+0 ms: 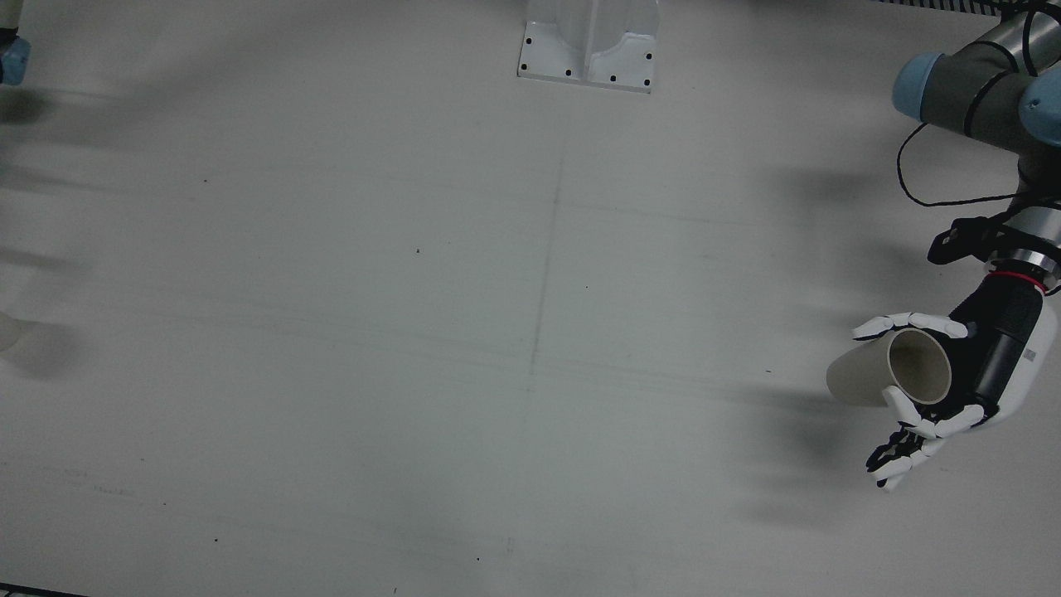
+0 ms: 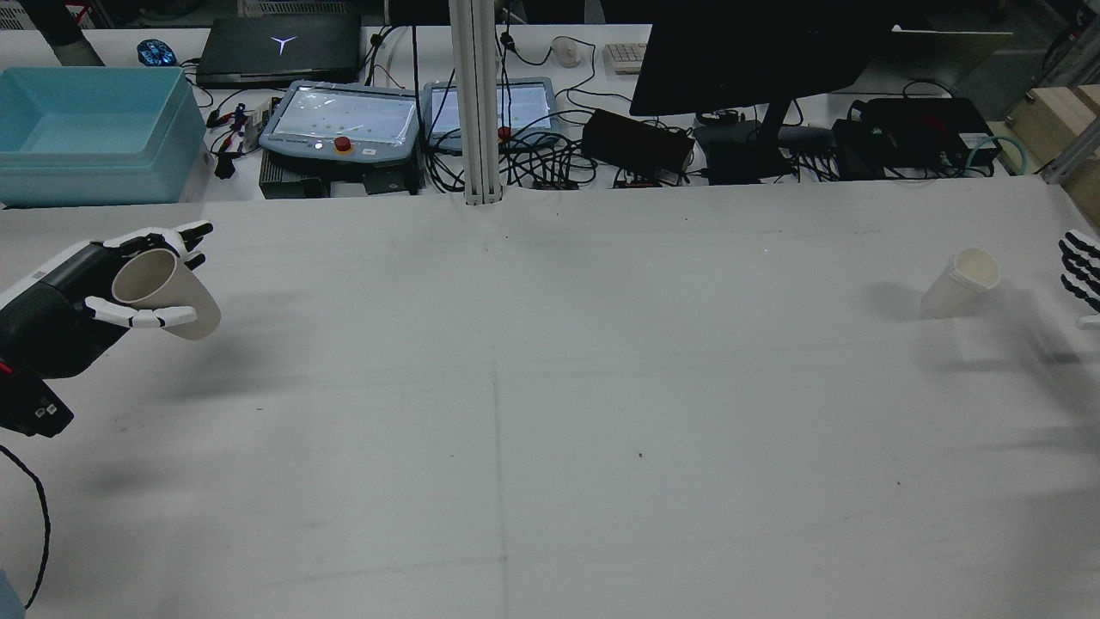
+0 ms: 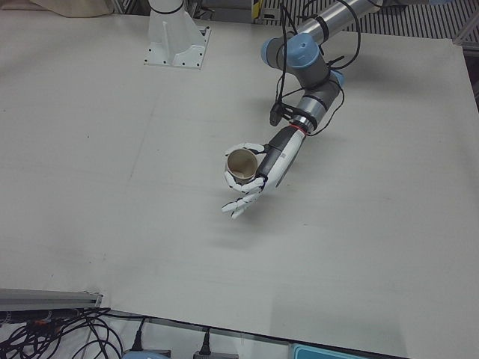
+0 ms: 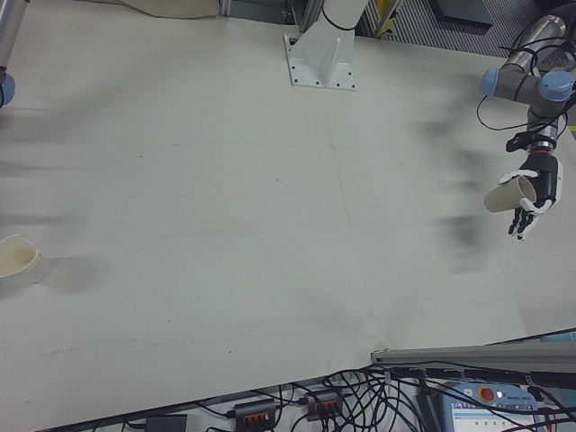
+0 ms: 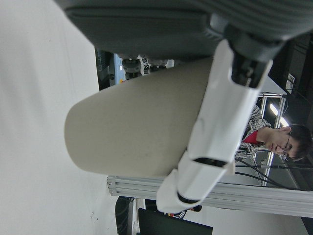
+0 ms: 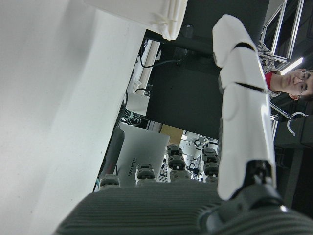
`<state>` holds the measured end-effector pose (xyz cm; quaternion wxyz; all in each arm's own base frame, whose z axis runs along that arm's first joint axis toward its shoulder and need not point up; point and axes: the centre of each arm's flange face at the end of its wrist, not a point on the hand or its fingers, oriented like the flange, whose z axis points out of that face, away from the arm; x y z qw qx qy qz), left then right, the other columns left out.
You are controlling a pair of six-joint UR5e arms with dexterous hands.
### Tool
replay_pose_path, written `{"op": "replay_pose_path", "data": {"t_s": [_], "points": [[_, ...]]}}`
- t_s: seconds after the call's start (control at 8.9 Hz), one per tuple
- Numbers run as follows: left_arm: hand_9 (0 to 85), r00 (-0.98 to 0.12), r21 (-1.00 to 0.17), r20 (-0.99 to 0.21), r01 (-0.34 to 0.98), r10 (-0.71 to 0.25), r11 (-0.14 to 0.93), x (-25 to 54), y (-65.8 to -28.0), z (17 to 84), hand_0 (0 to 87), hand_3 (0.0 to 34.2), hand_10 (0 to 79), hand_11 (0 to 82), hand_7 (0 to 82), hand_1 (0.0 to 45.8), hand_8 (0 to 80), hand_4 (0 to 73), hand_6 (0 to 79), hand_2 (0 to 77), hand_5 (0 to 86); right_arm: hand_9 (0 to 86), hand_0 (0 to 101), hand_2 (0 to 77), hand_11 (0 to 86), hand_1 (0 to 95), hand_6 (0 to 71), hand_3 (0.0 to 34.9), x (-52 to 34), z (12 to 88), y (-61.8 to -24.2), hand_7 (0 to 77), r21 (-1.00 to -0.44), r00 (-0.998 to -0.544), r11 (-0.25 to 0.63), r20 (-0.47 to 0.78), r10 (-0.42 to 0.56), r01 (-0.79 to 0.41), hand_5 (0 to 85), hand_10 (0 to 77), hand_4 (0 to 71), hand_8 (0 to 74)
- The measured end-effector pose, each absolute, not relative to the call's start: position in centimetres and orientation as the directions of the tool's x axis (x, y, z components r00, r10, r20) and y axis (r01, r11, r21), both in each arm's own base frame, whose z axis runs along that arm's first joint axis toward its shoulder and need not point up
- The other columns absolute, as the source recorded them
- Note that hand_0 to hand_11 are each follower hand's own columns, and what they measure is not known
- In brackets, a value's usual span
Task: Pour water
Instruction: 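Reach the right hand to the white cup and grasp it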
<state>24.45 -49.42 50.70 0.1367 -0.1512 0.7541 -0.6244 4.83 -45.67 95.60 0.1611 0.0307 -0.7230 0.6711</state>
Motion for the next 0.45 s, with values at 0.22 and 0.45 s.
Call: {"op": "replay_pose_path", "data": {"t_s": [0.22, 0.45], "points": [[5.5, -0.917, -0.983, -0.017, -0.058, -0.398, 0.175, 24.5, -49.4, 50.7, 80.4, 0.0, 6.5, 13.1, 14.7, 30.0, 11.5, 38.2, 16.9, 24.5, 48.0, 0.5, 59, 9.3, 1.1, 28.4, 7.1, 11.9, 4.3, 95.6, -46.0, 0.5, -0.959, -0.944, 0.105, 0.278, 0.18, -0.263, 8.2, 0.0, 0.0, 1.1], [6.0, -0.917, -0.983, -0.017, -0.058, -0.398, 0.175, 24.5, -49.5, 50.6, 80.2, 0.0, 6.5, 12.0, 14.7, 30.0, 11.5, 38.2, 16.9, 24.5, 48.0, 0.5, 62, 9.3, 1.1, 31.6, 8.7, 11.9, 3.5, 94.9, -47.2, 0.5, -0.953, -0.938, 0.126, 0.294, 0.185, -0.274, 9.3, 0.0, 0.0, 0.5]]}}
